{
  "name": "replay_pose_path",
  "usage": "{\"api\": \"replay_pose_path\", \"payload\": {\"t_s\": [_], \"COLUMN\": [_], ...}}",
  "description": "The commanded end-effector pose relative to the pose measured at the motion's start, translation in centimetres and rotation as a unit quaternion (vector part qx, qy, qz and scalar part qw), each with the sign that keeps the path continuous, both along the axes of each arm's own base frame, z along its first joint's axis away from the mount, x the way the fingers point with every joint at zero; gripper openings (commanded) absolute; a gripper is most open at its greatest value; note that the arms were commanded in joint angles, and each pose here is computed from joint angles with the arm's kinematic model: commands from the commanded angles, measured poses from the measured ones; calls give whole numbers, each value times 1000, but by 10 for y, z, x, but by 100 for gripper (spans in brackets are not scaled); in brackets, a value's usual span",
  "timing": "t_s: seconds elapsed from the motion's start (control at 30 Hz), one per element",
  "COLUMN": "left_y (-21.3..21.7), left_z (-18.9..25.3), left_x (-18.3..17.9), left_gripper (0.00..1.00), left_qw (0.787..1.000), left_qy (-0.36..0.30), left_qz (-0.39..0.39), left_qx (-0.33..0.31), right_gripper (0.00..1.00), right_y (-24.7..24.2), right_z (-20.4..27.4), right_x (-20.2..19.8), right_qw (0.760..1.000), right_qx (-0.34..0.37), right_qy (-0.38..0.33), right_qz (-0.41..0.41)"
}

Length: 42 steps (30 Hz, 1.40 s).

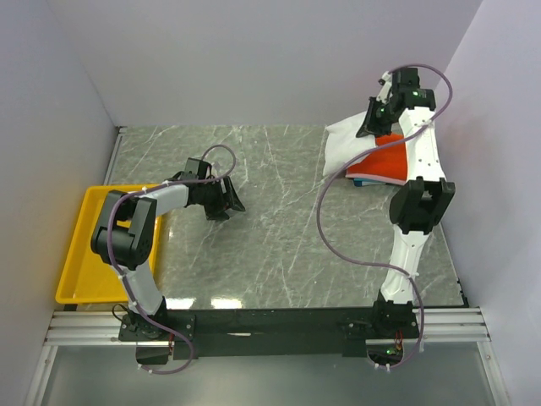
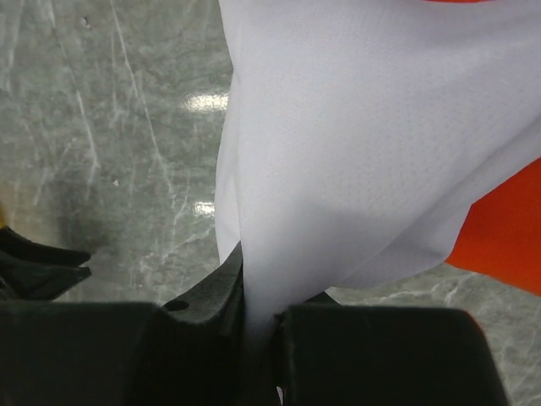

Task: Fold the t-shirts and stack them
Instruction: Neatly place the folded tshirt to the corner

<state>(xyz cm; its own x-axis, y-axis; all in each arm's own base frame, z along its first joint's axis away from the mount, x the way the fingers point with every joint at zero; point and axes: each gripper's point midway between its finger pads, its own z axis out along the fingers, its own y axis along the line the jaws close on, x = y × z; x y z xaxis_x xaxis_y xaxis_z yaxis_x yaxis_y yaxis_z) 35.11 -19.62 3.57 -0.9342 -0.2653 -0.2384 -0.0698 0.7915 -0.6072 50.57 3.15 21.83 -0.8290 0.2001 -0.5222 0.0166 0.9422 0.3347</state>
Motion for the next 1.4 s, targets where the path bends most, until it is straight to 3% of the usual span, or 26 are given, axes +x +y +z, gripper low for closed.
{"api": "replay_pose_path", "payload": {"t_s": [0.0, 0.43, 0.93, 1.37], "left_y": [19, 19, 19, 19], "left_z": [-38, -38, -34, -35], "left_x": [-31, -32, -32, -32], "left_gripper": [75, 75, 75, 75], "left_qw": [997, 997, 997, 996], "left_qy": [59, 59, 59, 65], "left_qz": [3, 5, 4, 0], "left_qx": [53, 52, 52, 56], "right_gripper": [0, 0, 0, 0], "right_y": [-2, -41, -75, -116], "right_z": [71, 81, 45, -17], "right_x": [3, 4, -2, 8], "right_qw": [995, 991, 995, 997], "right_qx": [41, 73, 64, 22], "right_qy": [-94, -114, -71, -17], "right_qz": [-1, -18, -33, -68]}}
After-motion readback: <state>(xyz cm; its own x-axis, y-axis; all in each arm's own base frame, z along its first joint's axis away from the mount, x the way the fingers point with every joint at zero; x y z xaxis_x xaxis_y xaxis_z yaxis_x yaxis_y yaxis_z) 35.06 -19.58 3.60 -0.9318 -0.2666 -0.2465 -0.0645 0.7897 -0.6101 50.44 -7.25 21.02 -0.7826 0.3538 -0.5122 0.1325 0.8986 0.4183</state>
